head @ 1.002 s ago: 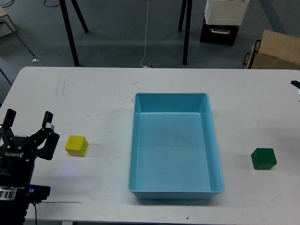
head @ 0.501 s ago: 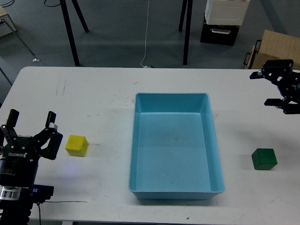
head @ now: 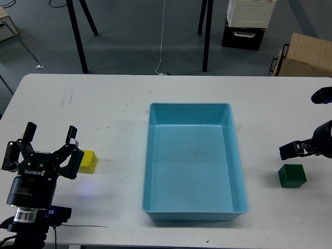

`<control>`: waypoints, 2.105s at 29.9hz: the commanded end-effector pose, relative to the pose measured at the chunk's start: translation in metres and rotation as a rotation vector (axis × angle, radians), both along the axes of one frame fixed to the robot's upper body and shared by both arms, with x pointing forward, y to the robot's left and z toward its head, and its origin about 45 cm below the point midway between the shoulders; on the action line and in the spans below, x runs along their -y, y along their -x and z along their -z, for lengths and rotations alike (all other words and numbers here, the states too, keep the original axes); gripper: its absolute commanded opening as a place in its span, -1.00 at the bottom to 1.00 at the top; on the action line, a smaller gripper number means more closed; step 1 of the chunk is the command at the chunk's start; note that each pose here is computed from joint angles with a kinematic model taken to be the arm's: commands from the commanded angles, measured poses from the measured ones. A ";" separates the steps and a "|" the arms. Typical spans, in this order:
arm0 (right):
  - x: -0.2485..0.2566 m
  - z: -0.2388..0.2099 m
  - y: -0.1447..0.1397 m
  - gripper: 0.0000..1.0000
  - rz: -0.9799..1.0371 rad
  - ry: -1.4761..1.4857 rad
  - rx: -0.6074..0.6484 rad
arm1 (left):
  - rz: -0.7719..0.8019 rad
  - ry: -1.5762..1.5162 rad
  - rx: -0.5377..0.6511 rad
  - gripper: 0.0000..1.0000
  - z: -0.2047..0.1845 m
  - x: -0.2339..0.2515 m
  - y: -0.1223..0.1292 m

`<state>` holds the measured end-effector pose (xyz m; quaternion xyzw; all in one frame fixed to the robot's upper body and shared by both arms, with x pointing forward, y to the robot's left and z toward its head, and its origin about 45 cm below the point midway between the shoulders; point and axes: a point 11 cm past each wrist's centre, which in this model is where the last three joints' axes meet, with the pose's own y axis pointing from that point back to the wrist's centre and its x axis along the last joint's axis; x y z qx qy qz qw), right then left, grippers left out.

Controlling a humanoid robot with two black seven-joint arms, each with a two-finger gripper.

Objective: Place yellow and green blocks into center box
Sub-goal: 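Lower the right gripper onto the dark green cube and grasp it, then carry the green cube with the right gripper into the blue tray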

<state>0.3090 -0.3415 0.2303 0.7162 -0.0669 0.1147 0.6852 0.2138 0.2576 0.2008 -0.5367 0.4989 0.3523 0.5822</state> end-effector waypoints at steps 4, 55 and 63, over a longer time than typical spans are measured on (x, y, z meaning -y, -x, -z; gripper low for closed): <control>0.002 0.011 0.003 0.99 0.012 0.000 -0.007 | 0.010 -0.003 -0.004 1.00 0.001 0.003 0.001; -0.267 -0.029 -0.023 -0.99 -0.491 -0.074 0.151 | 0.014 -0.029 -0.045 1.00 0.015 0.005 0.003; -0.278 0.010 -0.013 -0.59 -0.552 0.014 0.087 | 0.016 -0.028 -0.045 1.00 0.015 0.006 0.003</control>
